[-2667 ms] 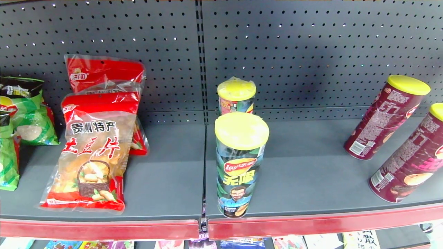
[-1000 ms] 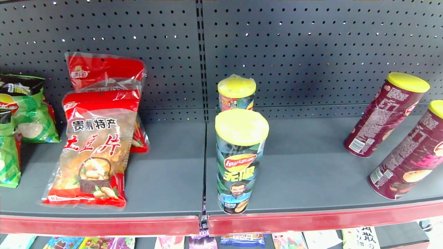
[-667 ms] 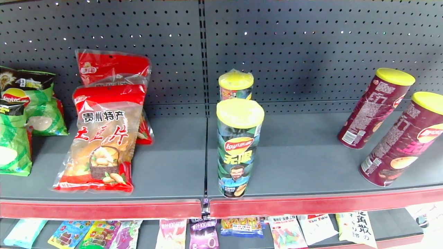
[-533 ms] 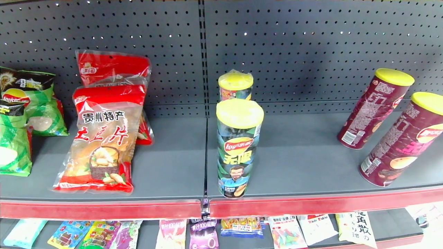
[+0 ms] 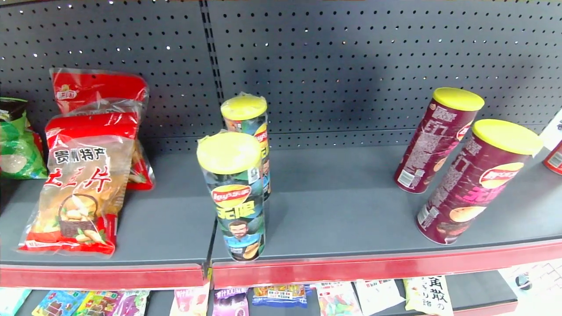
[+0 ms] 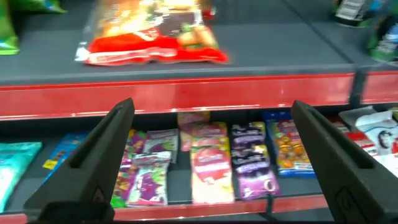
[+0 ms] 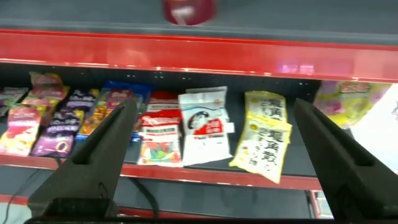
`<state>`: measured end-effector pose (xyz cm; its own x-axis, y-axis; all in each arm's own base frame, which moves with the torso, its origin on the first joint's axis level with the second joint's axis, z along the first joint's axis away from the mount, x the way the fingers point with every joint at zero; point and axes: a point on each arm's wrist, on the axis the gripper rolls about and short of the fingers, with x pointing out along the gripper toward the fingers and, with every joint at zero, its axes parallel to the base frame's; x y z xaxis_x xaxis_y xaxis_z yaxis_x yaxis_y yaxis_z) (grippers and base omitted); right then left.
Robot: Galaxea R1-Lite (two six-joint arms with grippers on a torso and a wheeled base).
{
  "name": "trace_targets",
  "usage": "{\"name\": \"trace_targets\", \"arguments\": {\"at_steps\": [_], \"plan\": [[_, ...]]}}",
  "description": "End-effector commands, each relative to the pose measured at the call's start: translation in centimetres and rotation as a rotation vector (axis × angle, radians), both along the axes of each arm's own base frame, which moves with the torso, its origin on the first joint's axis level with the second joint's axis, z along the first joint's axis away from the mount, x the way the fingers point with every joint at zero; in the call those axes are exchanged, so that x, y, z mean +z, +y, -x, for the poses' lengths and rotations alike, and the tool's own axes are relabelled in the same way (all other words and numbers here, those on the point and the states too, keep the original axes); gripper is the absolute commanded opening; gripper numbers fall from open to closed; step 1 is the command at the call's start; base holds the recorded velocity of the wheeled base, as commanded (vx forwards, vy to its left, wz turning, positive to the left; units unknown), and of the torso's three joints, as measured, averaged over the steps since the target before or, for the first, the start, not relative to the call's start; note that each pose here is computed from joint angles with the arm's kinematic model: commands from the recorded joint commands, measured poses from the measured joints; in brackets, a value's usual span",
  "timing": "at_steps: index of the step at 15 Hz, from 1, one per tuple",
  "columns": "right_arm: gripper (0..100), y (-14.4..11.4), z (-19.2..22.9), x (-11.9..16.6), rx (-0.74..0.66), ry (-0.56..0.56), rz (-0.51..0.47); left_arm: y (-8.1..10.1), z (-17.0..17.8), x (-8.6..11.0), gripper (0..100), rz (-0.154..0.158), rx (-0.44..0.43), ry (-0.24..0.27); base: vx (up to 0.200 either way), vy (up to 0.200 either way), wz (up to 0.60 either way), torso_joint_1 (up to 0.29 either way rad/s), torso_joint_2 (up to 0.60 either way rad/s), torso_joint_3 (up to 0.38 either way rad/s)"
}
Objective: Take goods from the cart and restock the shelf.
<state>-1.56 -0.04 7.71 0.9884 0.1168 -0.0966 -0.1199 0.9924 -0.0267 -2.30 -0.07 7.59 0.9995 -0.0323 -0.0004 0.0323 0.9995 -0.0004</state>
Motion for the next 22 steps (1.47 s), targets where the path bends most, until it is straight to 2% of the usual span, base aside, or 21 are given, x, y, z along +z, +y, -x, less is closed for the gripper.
{"name": "trace_targets", "arguments": {"at_steps": [1,15,22], "plan": [[100,0.0,-0.01,0.0,0.001,0.001,0.0,0.0,0.0,0.01,100,0.001,0.0,0.0,0.0,-0.2,0.0,0.007,0.0,-0.002],[100,0.0,-0.01,0.0,0.001,0.002,-0.001,0.0,0.0,0.01,100,0.001,0.002,0.0,0.0,-0.2,0.0,0.001,0.0,0.003],[100,-0.02,-0.01,-0.01,-0.015,0.005,-0.017,0.01,-0.01,-0.03,100,0.0,0.006,0.001,0.0,0.0,0.0,0.0,0.0,0.0]]}}
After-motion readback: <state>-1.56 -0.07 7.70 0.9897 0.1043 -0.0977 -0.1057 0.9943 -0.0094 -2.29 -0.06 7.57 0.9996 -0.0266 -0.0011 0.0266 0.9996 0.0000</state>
